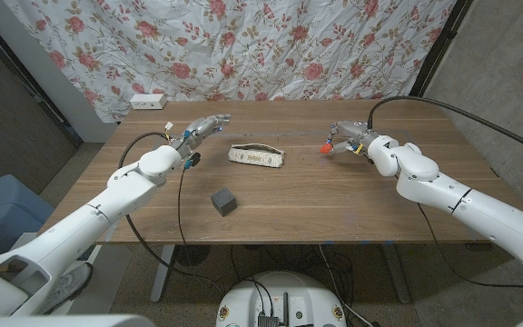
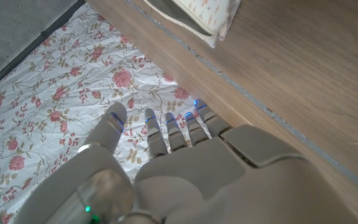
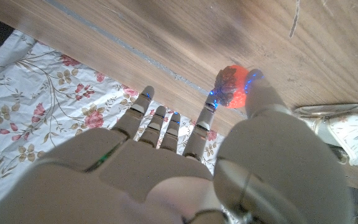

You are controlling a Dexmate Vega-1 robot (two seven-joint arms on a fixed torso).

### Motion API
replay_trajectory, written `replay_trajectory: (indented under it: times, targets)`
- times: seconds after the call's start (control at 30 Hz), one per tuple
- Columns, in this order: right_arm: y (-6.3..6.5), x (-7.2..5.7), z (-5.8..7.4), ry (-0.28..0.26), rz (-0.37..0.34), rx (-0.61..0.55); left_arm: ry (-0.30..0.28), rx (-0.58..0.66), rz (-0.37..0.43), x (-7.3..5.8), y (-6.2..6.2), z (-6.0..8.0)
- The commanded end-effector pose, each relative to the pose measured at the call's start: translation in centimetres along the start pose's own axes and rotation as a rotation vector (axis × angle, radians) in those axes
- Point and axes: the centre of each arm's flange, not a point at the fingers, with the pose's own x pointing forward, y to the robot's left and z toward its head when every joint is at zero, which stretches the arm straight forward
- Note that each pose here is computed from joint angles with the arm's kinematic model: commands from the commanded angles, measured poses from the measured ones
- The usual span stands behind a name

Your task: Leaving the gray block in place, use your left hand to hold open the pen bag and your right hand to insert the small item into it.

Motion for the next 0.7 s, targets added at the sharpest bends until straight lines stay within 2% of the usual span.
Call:
replay_trajectory:
  times: [0.03, 0.37, 0.7]
  targets:
    - [-0.1, -0.3, -0.1, -0.004, -0.009, 0.016, -0.004, 0.236, -0.027, 0.6, 0.0, 2.7]
    - [-0.1, -0.8, -0.2, -0.002, -0.018, 0.034, -0.012, 0.435, -0.053, 1.3, 0.1, 4.6]
    - [0.0, -1.0, -0.2, 0.0, -0.023, 0.044, -0.011, 0.594, -0.004, 1.8, -0.3, 6.1]
